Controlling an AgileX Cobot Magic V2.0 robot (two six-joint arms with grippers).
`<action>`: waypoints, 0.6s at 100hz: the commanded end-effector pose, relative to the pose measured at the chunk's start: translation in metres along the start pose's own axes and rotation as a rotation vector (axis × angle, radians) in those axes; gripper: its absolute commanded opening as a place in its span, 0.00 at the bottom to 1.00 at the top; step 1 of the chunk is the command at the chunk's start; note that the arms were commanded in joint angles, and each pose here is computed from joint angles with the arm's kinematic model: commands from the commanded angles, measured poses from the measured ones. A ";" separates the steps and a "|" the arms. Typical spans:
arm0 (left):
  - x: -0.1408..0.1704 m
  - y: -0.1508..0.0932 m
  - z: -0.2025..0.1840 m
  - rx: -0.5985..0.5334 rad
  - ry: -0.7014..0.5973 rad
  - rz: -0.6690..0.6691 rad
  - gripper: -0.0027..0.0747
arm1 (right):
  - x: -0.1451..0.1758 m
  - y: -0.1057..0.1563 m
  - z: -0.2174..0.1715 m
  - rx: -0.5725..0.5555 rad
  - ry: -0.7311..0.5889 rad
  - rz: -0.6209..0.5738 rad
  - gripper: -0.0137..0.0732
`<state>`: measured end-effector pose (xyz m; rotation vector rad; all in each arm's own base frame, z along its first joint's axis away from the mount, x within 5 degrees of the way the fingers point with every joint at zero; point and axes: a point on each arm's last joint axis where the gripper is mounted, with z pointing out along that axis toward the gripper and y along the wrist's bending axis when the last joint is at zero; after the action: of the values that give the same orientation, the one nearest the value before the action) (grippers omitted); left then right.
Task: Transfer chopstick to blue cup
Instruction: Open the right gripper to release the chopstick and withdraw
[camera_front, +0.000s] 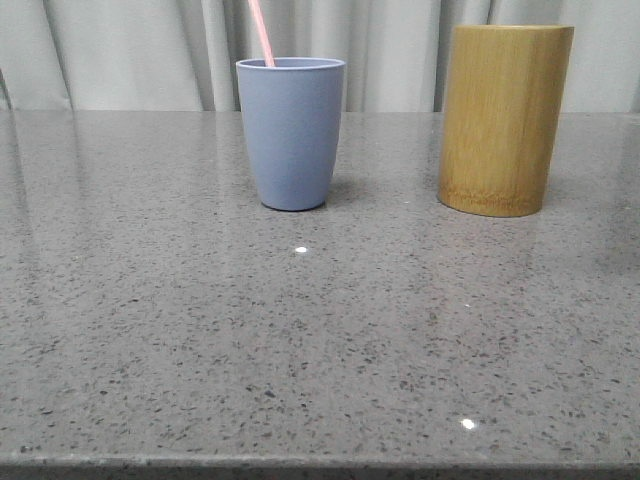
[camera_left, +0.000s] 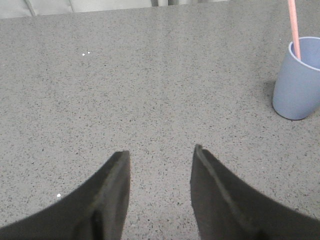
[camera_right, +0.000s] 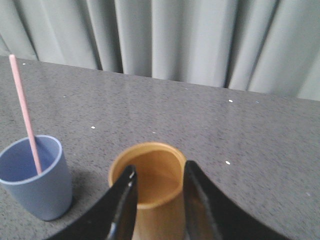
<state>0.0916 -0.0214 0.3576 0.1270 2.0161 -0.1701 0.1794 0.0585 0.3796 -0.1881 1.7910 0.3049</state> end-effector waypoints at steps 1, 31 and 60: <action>-0.009 -0.002 -0.006 0.038 -0.116 0.000 0.32 | -0.004 -0.005 -0.021 0.023 -0.111 -0.017 0.45; 0.013 0.002 -0.012 0.062 -0.171 -0.001 0.08 | 0.031 -0.011 -0.065 0.057 -0.146 -0.012 0.10; 0.041 0.008 -0.018 0.078 -0.215 -0.007 0.01 | 0.062 -0.012 -0.095 0.051 -0.210 -0.014 0.09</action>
<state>0.0621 -0.0093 0.3195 0.1358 1.8985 -0.2196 0.0906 0.0235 0.3295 -0.1271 1.7097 0.2675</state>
